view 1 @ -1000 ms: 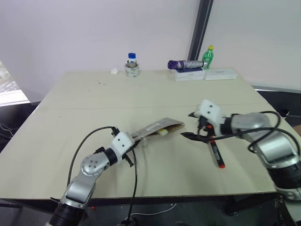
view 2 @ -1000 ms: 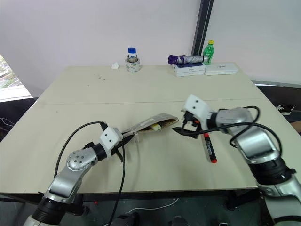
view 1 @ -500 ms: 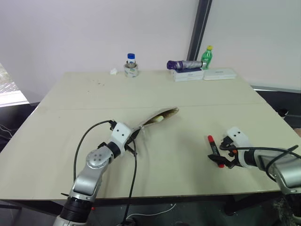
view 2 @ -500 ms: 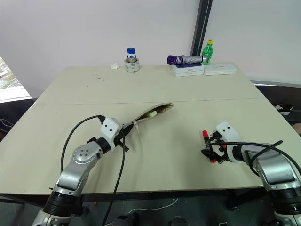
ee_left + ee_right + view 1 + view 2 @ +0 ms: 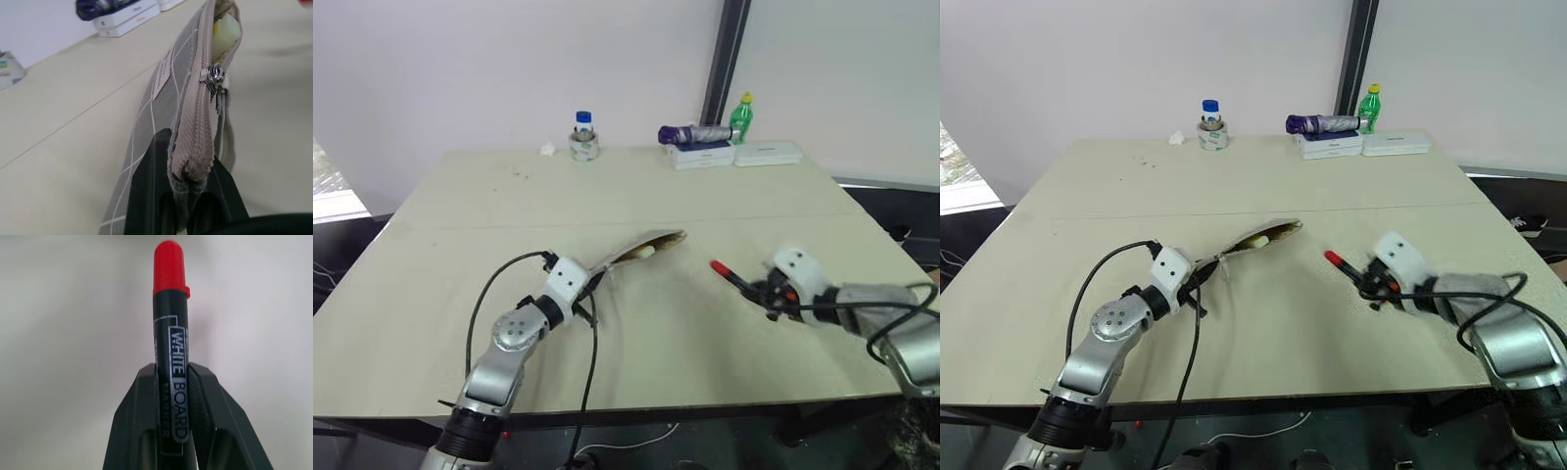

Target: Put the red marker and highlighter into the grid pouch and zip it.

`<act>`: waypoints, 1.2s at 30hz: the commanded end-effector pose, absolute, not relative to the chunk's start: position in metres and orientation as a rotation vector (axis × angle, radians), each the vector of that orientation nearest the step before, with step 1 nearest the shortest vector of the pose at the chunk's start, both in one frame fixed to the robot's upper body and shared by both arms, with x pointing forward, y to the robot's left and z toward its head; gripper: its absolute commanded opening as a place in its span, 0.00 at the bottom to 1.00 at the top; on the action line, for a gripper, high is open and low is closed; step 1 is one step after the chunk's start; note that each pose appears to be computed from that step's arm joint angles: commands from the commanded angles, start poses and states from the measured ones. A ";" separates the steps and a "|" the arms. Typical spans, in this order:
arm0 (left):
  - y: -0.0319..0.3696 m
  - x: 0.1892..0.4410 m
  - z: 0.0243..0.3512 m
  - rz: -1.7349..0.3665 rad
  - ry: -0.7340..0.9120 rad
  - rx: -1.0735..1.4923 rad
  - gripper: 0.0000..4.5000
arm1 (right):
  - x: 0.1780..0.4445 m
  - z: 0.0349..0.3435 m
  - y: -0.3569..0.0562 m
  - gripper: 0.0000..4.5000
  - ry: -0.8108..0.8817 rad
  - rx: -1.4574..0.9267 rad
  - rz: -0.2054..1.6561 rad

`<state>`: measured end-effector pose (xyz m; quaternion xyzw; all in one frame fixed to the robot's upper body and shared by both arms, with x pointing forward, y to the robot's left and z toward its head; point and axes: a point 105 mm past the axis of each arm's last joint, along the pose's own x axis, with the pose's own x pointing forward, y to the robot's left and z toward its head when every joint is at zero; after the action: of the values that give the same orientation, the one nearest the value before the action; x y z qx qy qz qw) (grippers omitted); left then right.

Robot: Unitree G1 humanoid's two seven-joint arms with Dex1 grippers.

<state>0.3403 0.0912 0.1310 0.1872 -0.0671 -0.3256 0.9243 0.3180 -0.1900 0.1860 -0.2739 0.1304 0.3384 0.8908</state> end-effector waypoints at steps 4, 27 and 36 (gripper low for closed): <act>0.082 0.337 0.137 -0.692 -0.191 0.450 0.00 | 0.319 0.202 -0.148 0.06 0.163 -0.707 0.818; 0.053 0.323 0.134 -0.845 -0.244 0.634 0.00 | 0.340 0.179 -0.139 0.06 0.214 -1.152 0.841; 0.035 0.312 0.137 -0.956 -0.259 0.629 0.00 | 0.346 0.189 -0.099 0.06 0.096 -1.228 0.916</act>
<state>0.3234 0.0518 0.1198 0.2998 -0.0803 -0.4223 0.8516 0.3482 -0.1118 0.1738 -0.5475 0.0782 0.4054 0.7279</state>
